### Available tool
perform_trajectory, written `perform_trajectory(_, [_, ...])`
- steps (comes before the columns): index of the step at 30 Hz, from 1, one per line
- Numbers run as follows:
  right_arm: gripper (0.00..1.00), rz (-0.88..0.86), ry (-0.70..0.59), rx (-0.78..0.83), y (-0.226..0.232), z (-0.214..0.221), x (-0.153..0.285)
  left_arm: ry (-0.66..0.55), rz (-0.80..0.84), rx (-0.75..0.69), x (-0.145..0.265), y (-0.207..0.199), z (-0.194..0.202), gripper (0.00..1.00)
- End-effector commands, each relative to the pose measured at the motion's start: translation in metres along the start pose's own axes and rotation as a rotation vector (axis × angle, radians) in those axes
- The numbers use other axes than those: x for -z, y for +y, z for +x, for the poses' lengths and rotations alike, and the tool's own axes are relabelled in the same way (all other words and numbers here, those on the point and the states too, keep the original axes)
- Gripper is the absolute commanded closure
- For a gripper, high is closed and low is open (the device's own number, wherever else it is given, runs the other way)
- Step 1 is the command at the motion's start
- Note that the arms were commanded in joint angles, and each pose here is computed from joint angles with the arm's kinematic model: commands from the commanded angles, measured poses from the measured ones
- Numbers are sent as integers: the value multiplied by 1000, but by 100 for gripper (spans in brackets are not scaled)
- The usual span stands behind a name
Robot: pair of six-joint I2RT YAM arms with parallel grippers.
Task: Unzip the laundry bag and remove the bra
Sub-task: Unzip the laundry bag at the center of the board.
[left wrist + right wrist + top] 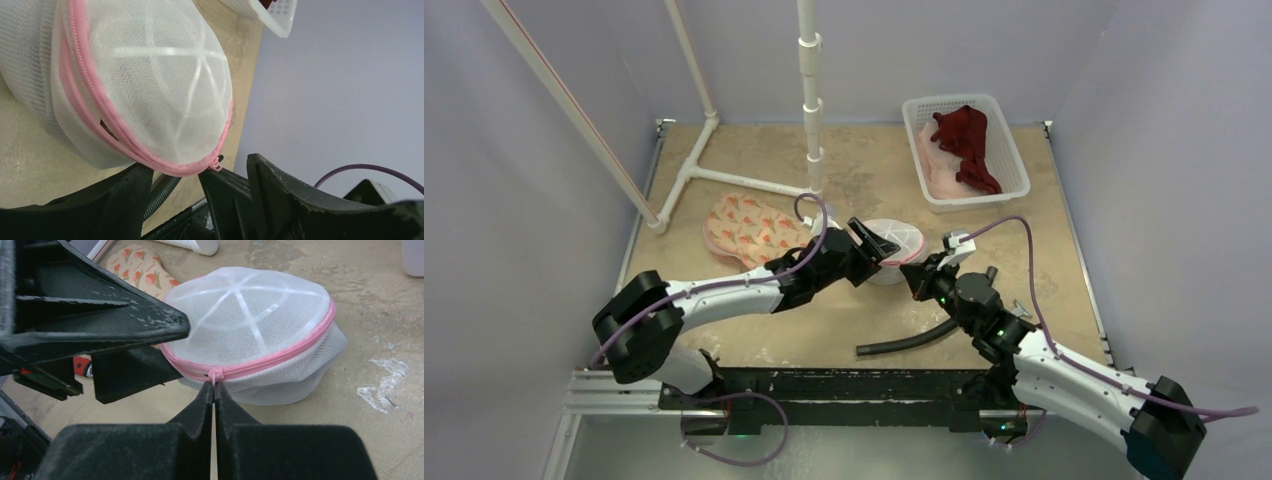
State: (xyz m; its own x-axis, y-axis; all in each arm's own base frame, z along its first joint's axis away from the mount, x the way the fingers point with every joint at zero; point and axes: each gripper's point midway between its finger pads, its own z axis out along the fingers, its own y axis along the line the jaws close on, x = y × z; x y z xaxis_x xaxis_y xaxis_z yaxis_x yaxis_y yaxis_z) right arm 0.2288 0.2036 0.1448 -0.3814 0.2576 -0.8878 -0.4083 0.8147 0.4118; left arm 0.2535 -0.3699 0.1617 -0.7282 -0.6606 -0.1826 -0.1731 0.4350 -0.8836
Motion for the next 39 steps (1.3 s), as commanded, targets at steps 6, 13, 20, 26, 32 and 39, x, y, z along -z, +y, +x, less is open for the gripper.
perform_trajectory(6, [100, -30, -32, 11, 7, -9, 1, -11, 20, 28, -18, -11, 1, 39])
perform_trajectory(13, [100, -53, -30, 14, 10, -8, 1, -44, 15, -1, -22, -9, -11, 73])
perform_trajectory(20, [100, -122, -33, 8, 27, -18, 2, -55, 18, -37, -14, -5, -32, 100])
perform_trajectory(26, [100, -175, 25, -21, 41, -14, 6, -69, -5, -156, 0, -6, -66, 100])
perform_trajectory(32, [100, -124, 47, -26, 32, -8, 2, -47, 25, -236, 14, -5, -87, 100])
perform_trajectory(39, [100, -33, 46, -35, 15, -2, -6, -6, 31, -340, 22, 1, -89, 100])
